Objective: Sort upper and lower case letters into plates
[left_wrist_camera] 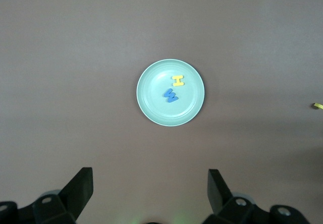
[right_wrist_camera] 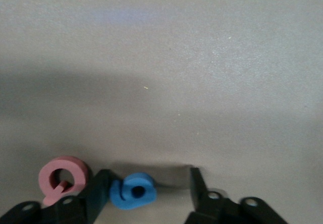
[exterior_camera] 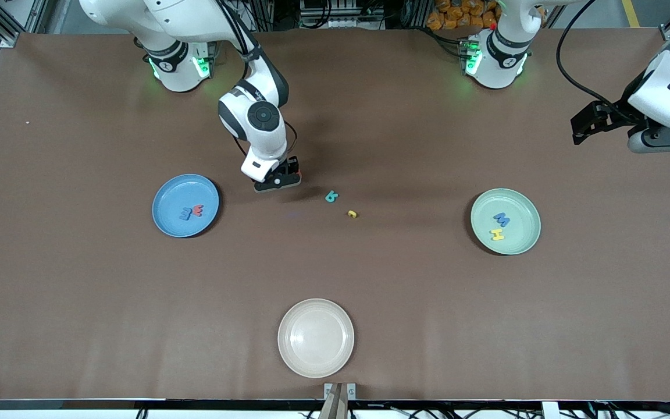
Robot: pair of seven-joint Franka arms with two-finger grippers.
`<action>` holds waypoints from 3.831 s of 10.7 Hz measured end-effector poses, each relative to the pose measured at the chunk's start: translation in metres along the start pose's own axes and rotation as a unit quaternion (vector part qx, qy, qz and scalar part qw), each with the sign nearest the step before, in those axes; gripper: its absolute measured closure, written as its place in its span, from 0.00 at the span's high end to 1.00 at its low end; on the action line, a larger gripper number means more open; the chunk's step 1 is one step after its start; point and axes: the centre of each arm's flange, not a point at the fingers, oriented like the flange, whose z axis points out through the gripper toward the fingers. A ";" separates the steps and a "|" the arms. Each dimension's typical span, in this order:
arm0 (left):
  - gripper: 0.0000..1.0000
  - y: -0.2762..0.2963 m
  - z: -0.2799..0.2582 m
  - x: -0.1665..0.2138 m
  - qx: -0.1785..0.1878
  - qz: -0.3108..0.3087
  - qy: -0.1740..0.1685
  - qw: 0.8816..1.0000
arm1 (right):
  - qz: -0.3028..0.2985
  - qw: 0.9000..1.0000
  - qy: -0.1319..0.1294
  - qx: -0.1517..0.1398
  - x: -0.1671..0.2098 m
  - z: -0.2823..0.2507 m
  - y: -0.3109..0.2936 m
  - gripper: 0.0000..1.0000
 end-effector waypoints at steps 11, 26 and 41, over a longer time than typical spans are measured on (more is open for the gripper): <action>1.00 0.011 0.008 0.000 0.001 0.010 -0.008 1.000 | 0.000 1.000 -0.011 -0.006 -0.001 0.001 0.001 0.61; 1.00 0.083 0.030 -0.004 -0.002 0.066 -0.030 0.997 | 0.010 1.000 -0.016 -0.010 0.003 0.001 0.011 0.41; 1.00 0.355 0.258 -0.004 -0.033 -0.250 -0.075 0.965 | 0.008 0.997 -0.070 -0.018 0.065 -0.027 0.122 0.41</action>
